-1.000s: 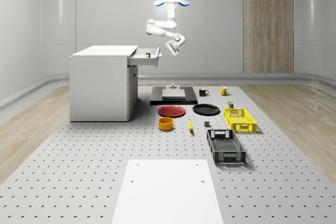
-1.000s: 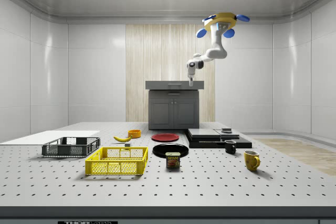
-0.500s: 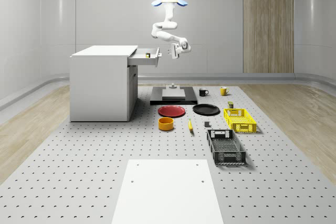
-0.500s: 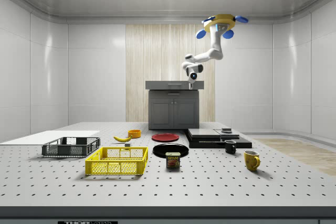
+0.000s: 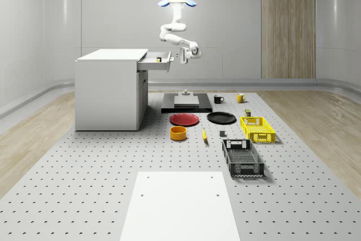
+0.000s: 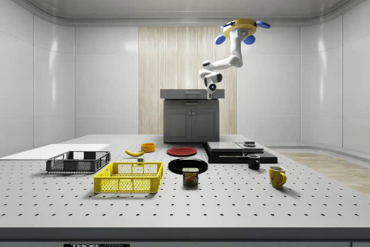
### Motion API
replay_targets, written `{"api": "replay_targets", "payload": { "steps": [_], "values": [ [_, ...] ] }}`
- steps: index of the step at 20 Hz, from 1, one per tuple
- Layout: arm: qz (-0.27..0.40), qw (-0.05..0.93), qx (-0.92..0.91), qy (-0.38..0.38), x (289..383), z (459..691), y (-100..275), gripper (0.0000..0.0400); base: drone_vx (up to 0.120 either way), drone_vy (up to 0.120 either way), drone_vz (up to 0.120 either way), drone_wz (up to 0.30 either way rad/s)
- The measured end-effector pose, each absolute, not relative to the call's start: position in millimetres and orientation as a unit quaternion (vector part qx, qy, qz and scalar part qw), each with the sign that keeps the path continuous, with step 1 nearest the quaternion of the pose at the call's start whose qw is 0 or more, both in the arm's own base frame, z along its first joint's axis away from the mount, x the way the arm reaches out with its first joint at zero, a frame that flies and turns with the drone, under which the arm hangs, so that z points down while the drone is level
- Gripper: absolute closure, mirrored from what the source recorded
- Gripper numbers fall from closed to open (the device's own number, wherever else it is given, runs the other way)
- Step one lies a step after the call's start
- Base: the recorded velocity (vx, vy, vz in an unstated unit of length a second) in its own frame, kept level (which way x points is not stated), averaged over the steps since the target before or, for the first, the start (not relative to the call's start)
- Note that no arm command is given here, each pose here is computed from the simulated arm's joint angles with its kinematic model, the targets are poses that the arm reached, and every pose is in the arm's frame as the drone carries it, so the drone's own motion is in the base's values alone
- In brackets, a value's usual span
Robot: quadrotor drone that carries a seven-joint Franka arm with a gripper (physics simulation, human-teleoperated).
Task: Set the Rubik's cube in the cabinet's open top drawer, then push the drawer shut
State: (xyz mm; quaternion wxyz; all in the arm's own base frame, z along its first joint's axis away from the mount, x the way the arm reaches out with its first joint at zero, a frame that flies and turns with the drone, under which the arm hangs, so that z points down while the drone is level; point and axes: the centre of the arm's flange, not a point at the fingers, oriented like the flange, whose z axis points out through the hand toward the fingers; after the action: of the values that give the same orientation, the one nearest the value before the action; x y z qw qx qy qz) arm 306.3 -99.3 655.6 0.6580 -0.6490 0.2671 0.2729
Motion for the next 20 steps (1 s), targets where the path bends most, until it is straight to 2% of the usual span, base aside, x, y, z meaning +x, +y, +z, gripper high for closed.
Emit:
{"api": "replay_targets", "payload": {
  "steps": [8,19,20],
  "values": [
    [0.271,0.655,-0.652,0.269,306.3,656.7,-100.0,0.0295,0.000,-0.100,0.000,0.000],
    [0.270,0.654,-0.653,0.269,306.1,657.1,-62.7,0.0295,0.000,0.000,0.000,0.000],
    [0.266,0.656,-0.655,0.265,308.6,656.4,-57.4,0.0297,0.000,0.000,0.000,0.000]
  ]
}}
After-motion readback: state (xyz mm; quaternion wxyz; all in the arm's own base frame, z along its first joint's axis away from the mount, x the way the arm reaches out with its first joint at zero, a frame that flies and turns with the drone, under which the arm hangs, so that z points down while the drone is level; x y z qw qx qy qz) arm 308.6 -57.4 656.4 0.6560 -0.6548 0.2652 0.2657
